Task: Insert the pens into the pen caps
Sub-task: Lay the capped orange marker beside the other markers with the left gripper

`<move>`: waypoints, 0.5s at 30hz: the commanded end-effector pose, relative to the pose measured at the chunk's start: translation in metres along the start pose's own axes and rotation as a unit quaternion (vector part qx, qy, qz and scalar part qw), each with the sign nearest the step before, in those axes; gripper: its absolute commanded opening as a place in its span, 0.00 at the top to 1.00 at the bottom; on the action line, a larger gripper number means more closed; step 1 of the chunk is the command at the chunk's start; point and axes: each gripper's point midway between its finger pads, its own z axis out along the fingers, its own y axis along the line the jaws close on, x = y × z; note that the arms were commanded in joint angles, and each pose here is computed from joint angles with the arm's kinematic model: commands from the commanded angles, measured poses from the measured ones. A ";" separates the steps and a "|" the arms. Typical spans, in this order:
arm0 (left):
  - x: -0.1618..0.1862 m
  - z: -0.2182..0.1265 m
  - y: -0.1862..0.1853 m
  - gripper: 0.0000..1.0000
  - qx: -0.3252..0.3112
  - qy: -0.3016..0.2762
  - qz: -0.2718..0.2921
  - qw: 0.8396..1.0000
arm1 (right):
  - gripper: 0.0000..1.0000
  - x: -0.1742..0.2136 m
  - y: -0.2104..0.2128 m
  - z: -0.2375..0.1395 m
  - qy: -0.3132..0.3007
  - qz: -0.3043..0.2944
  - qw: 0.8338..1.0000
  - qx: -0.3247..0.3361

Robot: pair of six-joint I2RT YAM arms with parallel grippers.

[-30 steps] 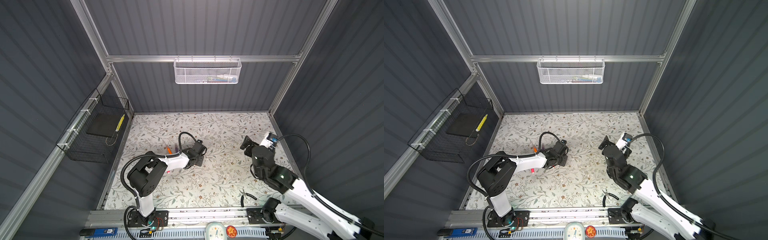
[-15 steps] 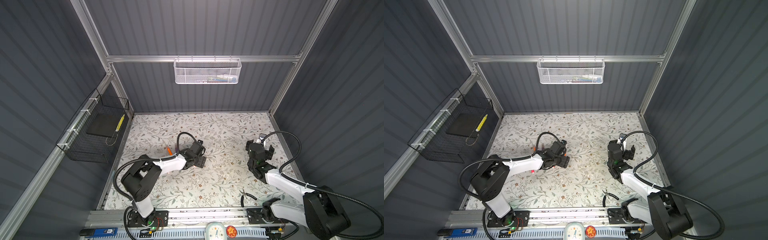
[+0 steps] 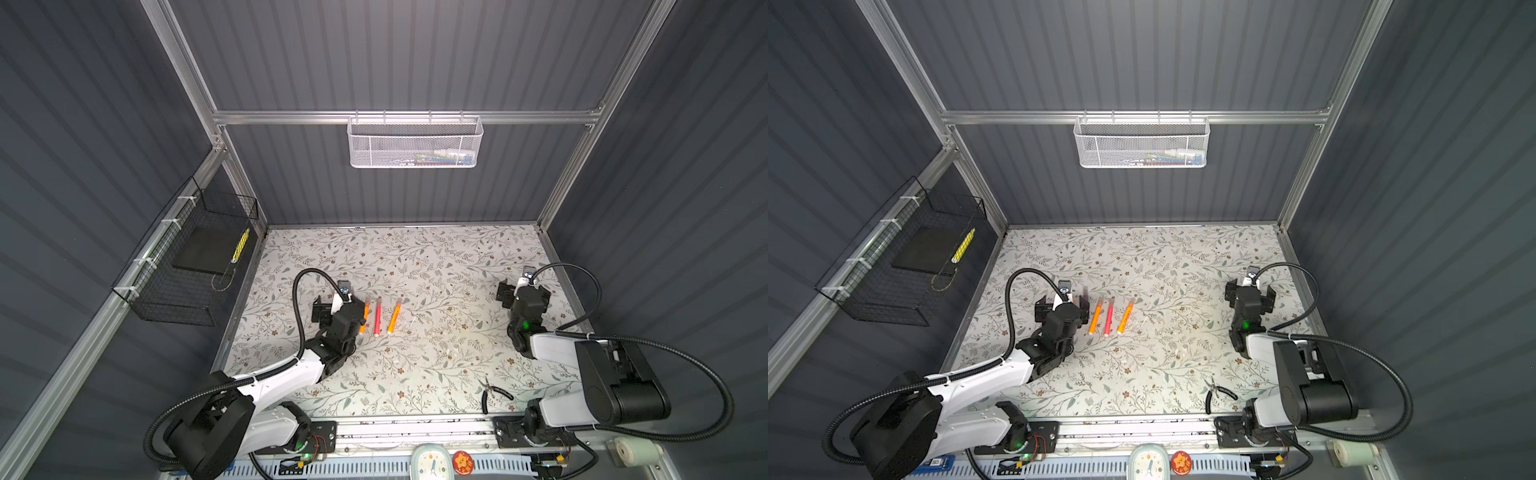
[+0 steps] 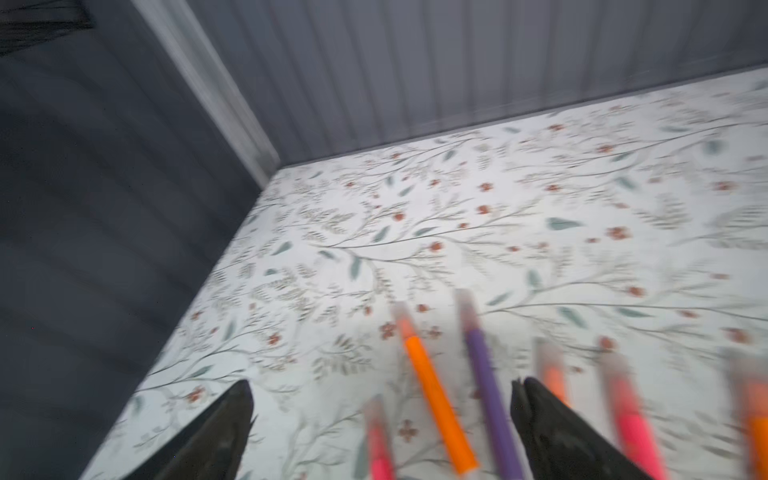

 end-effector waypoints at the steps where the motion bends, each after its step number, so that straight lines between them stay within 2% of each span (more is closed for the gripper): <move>1: 0.000 0.013 0.042 0.00 -0.082 -0.016 -0.031 0.996 | 0.01 0.007 0.012 -0.004 -0.022 0.053 0.995 -0.086; 2: 0.009 0.017 0.046 0.00 -0.083 -0.014 -0.036 0.996 | 0.01 0.004 0.012 -0.007 -0.034 0.051 0.995 -0.082; 4: 0.019 0.027 0.054 0.01 -0.094 -0.016 -0.045 0.994 | 0.01 0.008 0.013 -0.004 -0.005 0.045 0.996 -0.075; 6: 0.027 0.040 0.056 0.01 -0.094 -0.008 -0.040 0.995 | 0.01 0.005 0.012 -0.005 -0.027 0.046 0.996 -0.071; 8: 0.037 0.056 0.057 0.00 -0.091 0.002 -0.041 0.995 | 0.01 0.005 0.013 -0.006 -0.022 0.042 0.997 -0.068; 12: 0.034 0.069 0.062 0.01 -0.093 -0.024 -0.046 0.994 | 0.01 0.005 0.013 -0.006 -0.024 0.042 0.997 -0.067; 15: 0.046 0.088 0.052 0.01 -0.021 -0.041 -0.079 0.996 | 0.01 0.004 0.013 -0.005 -0.025 0.043 0.997 -0.067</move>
